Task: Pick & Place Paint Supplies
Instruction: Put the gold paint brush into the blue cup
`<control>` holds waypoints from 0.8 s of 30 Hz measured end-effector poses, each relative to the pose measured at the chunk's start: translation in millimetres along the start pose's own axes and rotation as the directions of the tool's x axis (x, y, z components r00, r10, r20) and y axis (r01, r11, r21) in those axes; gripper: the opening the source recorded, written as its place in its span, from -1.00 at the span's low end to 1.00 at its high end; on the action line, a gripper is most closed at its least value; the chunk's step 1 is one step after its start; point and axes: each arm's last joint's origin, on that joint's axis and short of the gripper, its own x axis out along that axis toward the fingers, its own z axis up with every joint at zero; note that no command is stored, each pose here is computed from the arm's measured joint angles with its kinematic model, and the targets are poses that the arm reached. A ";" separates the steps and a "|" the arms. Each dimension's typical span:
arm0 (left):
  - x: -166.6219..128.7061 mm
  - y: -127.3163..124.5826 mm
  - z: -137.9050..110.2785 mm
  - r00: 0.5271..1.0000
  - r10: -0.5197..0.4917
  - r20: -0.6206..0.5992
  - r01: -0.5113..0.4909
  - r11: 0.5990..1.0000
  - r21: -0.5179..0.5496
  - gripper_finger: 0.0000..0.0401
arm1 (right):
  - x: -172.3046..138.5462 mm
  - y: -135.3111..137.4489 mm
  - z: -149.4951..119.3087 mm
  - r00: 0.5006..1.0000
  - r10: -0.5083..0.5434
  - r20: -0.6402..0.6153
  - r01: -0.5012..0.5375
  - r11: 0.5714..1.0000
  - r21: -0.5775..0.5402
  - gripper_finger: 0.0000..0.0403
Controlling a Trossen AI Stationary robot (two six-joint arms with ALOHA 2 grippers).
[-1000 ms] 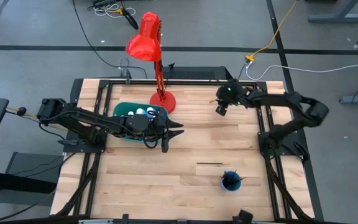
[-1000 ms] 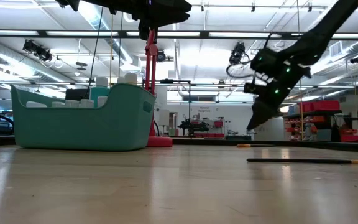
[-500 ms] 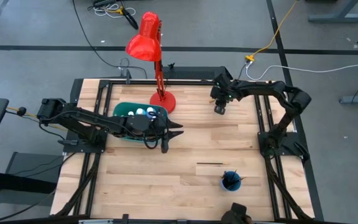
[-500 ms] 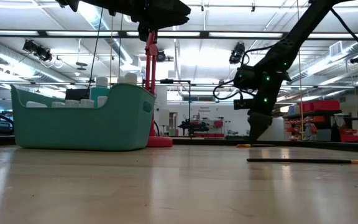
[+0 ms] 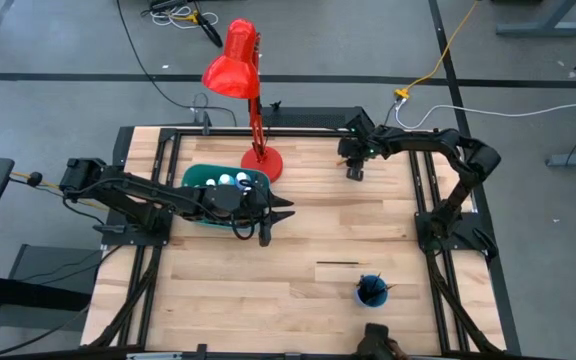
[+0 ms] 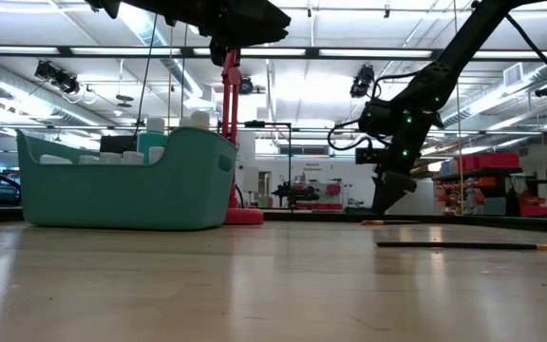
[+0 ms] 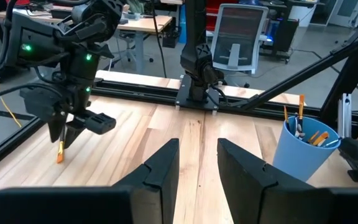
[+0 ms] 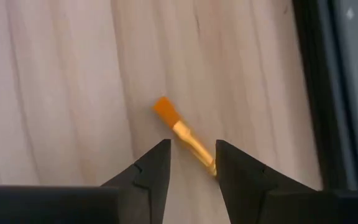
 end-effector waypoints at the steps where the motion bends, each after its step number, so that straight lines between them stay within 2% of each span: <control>1: 0.0 0.0 0.0 1.000 0.000 0.000 0.000 1.000 0.000 -0.43 | 0.0 -0.4 0.8 1.000 -0.004 0.008 0.004 1.000 -0.007 -0.33; 10: 0.0 0.0 0.0 1.000 0.000 0.000 0.000 1.000 -0.001 -0.43 | 21.3 1.5 -3.7 0.999 0.037 -0.021 -0.038 0.998 -0.043 -0.33; 18: 0.0 0.0 -0.3 1.000 -0.001 -0.003 0.001 1.000 0.000 -0.43 | 20.6 -1.9 -2.1 0.999 0.034 -0.025 -0.035 0.999 -0.042 -0.34; 24: 0.0 0.0 -0.3 1.000 0.000 -0.004 0.000 1.000 0.001 -0.43 | 23.4 -0.7 -6.2 0.997 0.053 -0.063 -0.056 0.997 -0.057 -0.46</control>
